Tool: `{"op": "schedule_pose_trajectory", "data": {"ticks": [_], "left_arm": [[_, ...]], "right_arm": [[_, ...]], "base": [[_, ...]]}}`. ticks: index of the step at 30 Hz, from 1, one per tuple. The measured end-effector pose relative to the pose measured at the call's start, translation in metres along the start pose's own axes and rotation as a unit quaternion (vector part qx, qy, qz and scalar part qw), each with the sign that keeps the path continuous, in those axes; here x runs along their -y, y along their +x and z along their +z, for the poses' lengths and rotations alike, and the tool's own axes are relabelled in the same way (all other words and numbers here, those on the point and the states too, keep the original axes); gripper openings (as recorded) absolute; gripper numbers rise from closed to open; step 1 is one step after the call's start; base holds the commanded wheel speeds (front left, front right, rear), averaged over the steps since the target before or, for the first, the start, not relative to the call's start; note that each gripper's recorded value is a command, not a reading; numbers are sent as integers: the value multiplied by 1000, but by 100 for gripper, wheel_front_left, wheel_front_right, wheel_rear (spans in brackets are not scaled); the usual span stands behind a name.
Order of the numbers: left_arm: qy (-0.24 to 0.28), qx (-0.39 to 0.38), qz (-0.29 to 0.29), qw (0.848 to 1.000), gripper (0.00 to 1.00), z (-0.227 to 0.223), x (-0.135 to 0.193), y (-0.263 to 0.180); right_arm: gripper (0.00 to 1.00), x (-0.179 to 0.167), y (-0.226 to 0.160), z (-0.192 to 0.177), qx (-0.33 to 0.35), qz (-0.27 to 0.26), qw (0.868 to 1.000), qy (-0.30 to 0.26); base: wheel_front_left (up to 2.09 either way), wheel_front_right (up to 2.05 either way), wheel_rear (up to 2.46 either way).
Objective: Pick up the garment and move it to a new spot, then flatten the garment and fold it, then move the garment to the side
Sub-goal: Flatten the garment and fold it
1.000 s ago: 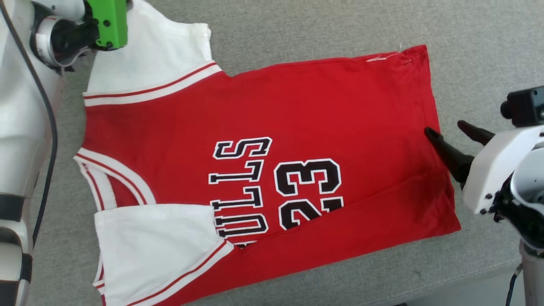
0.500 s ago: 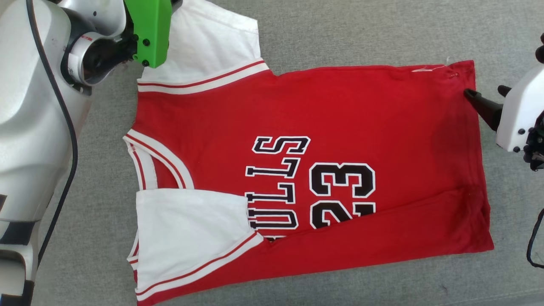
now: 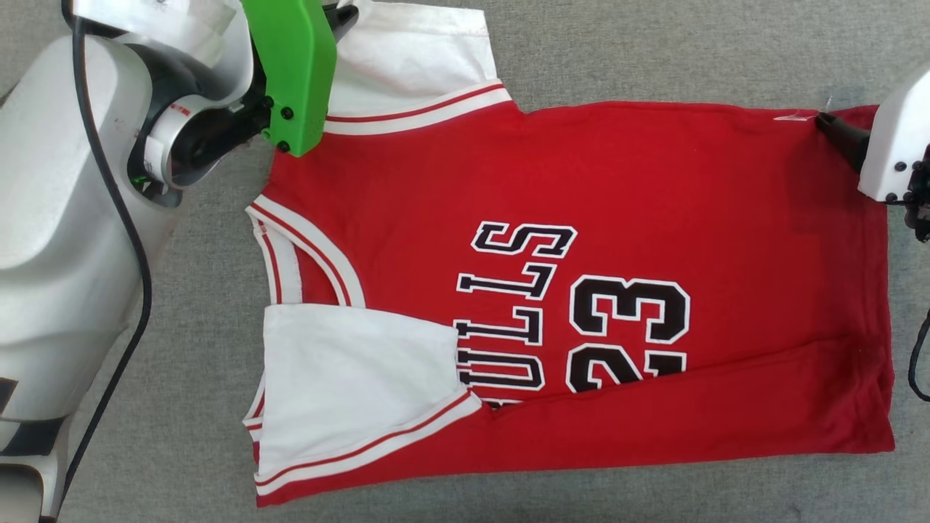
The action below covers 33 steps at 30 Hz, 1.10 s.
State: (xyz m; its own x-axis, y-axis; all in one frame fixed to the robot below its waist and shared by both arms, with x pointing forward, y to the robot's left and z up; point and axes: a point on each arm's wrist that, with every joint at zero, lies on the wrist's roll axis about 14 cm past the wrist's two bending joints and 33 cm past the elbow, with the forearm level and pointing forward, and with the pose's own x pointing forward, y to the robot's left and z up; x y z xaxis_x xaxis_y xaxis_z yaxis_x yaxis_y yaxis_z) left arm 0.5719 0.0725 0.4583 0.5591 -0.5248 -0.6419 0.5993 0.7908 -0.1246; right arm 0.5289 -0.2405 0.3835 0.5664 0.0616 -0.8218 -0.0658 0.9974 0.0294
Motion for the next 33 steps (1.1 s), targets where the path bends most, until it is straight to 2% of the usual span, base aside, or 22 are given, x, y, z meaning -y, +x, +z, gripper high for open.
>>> {"op": "schedule_pose_trajectory", "data": {"ticks": [3, 4, 5, 6, 10, 13, 26, 33], "left_arm": [[-2, -4, 0, 1000, 0, -5, 1, -1], [-2, -5, 0, 1000, 0, -7, 1, -1], [-2, -6, 0, 1000, 0, -8, 1, -2], [-3, -7, 1, 1000, 0, -9, 2, -3], [-4, -2, 4, 1000, 0, -10, 3, -8], [-17, 10, 9, 1000, 0, -12, 5, -17], [-76, 69, 31, 994, 0, -19, 18, -74], [-108, 89, 37, 990, 0, -39, 32, -109]], "right_arm": [[100, -2, 6, -8, -17, 0, 1000, -12], [51, -1, 7, -9, -22, -1, 1000, -16], [17, -2, 7, -11, -24, 0, 1000, -19], [0, -3, 7, -11, -25, 0, 999, -22], [0, -9, 5, -7, -4, 8, 1000, -29], [0, -9, -4, 2, 49, 13, 998, -22], [0, 4, -59, -2, 163, 36, 985, 47], [0, 2, -85, -26, 167, 57, 982, 72]], "base": [[0, 0, 0], [0, 0, 0], [0, 0, 0], [0, 0, 0], [0, 0, 0], [0, 0, 0], [0, 0, 0], [0, 0, 0]]}}
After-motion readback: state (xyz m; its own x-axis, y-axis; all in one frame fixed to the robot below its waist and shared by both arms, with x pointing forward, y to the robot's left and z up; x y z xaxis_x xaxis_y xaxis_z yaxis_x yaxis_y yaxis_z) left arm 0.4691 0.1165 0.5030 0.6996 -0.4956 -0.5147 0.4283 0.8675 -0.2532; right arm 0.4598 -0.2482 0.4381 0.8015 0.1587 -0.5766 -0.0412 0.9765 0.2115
